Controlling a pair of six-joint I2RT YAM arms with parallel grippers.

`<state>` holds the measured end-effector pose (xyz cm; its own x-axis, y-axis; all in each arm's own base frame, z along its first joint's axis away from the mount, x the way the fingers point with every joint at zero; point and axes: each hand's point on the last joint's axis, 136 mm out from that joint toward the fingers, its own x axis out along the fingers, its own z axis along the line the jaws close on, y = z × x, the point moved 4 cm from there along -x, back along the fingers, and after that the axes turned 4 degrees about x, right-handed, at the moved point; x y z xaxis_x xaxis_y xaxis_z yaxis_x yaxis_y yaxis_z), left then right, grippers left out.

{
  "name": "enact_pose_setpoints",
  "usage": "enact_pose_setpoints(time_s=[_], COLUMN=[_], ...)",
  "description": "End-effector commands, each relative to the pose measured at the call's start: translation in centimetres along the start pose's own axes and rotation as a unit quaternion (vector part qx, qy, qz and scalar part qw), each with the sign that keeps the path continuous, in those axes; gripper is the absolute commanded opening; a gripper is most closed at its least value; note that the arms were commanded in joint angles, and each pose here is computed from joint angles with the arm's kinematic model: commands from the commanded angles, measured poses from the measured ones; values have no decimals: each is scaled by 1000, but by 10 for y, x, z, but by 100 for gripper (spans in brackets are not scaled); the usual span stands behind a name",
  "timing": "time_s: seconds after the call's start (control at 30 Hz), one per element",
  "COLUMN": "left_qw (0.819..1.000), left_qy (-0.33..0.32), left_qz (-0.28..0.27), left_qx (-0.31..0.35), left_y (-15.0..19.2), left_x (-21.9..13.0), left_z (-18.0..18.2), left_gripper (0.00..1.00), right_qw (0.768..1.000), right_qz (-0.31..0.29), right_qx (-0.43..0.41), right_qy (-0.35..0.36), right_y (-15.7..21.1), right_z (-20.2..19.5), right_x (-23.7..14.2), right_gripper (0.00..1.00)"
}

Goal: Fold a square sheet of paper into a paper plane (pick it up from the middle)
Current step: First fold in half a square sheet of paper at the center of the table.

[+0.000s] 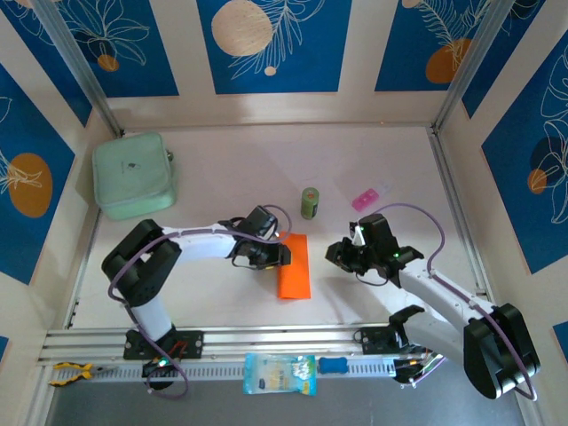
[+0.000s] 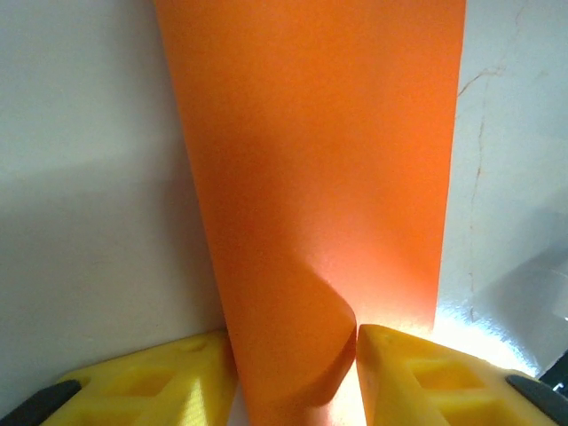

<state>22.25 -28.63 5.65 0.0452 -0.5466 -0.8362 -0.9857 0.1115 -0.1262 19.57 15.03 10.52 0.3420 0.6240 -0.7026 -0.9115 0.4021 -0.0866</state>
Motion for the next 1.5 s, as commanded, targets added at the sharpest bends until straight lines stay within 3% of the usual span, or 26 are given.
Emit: enact_pose_setpoints(time_s=[0.0, 0.17, 0.7, 1.47], left_qw=[995, 991, 991, 984], left_qy=[-97, -127, -133, -171], left_qz=[37, 46, 15, 47], left_qx=[-12, -13, -23, 2], left_y=[16, 16, 14, 16], left_x=[9, 8, 1, 7], left_z=[40, 46, 47, 55], left_gripper=[43, 43, 41, 45], right_qw=[1000, 1000, 1000, 999], right_qz=[9, 11, 19, 20], right_qx=[10, 12, 21, 23], right_qy=[8, 9, 12, 16], right_y=[2, 3, 4, 6], right_z=[-3, -5, -8, -11], right_x=[1, 2, 7, 9], right_gripper=[18, 18, 19, 19])
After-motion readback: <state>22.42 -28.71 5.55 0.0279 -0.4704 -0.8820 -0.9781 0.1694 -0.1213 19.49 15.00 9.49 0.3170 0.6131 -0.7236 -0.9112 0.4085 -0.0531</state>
